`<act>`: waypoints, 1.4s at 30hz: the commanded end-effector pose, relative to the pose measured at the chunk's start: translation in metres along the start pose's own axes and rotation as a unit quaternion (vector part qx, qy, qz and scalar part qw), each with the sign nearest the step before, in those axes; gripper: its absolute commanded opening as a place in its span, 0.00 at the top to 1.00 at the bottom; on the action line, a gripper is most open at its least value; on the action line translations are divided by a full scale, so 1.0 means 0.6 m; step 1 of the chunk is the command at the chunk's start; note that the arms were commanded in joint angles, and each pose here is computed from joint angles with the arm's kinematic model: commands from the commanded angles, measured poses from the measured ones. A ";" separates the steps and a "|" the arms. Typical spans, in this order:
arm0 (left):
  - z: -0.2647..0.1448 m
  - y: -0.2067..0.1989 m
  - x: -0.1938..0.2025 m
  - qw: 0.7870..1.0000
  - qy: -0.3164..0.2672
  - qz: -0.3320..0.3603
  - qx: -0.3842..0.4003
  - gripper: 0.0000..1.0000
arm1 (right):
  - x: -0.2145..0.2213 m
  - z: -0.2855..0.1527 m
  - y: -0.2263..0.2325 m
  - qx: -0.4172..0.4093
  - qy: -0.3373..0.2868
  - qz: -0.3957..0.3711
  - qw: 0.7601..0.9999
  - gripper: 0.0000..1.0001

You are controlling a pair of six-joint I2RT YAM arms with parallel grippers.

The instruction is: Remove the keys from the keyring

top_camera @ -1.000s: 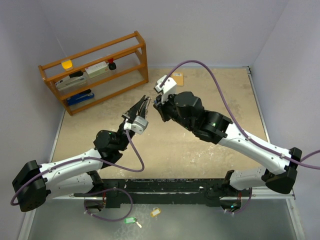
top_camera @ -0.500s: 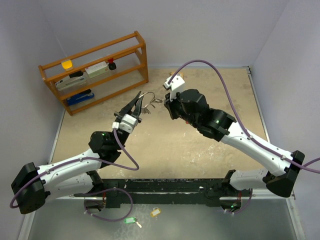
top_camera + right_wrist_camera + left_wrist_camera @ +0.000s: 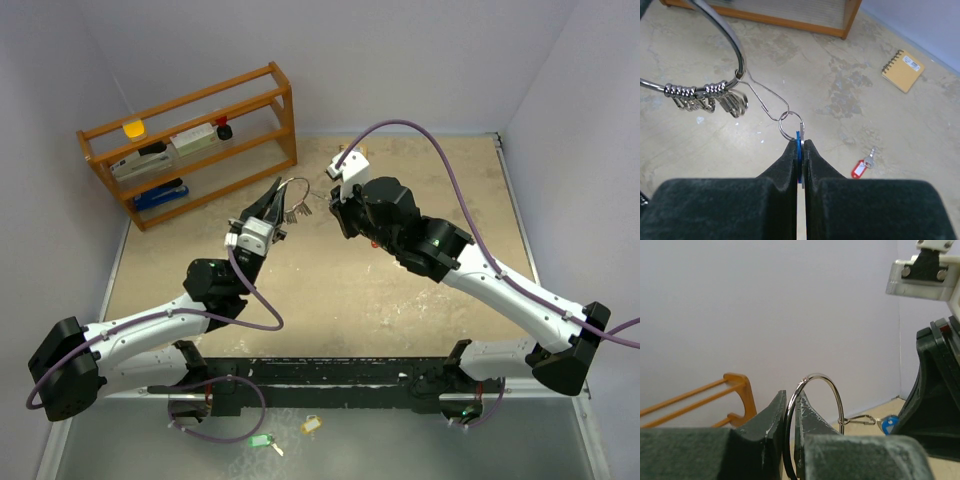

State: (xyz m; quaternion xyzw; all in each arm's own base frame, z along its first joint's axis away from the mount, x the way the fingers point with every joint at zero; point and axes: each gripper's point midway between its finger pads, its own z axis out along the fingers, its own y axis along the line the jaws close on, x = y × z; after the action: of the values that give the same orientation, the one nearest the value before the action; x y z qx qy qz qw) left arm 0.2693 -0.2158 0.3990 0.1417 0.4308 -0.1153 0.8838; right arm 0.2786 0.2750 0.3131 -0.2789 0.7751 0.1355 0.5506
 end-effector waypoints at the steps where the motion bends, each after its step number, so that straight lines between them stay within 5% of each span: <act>1: -0.021 0.063 -0.005 0.993 -0.008 -0.077 -0.090 0.94 | -0.011 -0.031 -0.078 0.092 0.011 -0.035 0.995 1.00; 7: -0.072 0.024 0.068 0.989 0.049 -0.129 -0.046 0.76 | -0.071 -0.043 -0.099 0.121 0.005 -0.069 0.990 1.00; 19: -0.059 -0.065 0.059 0.983 0.069 -0.145 0.093 0.52 | -0.094 -0.065 -0.061 0.095 0.078 -0.138 0.983 1.00; 32: -0.028 -0.053 0.031 0.979 0.028 -0.195 0.054 0.47 | -0.072 -0.099 -0.037 0.102 0.103 -0.159 0.977 1.00; 42: -0.041 -0.086 0.019 0.965 0.001 -0.243 0.102 0.39 | -0.071 -0.088 -0.027 0.102 0.092 -0.160 0.977 1.00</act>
State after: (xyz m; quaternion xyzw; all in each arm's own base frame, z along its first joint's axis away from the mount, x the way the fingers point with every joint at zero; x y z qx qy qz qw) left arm 0.2542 -0.2493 0.3512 0.1207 0.4777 -0.3206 0.8090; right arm 0.2555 0.2474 0.3565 -0.3793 0.7849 -0.0696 0.4851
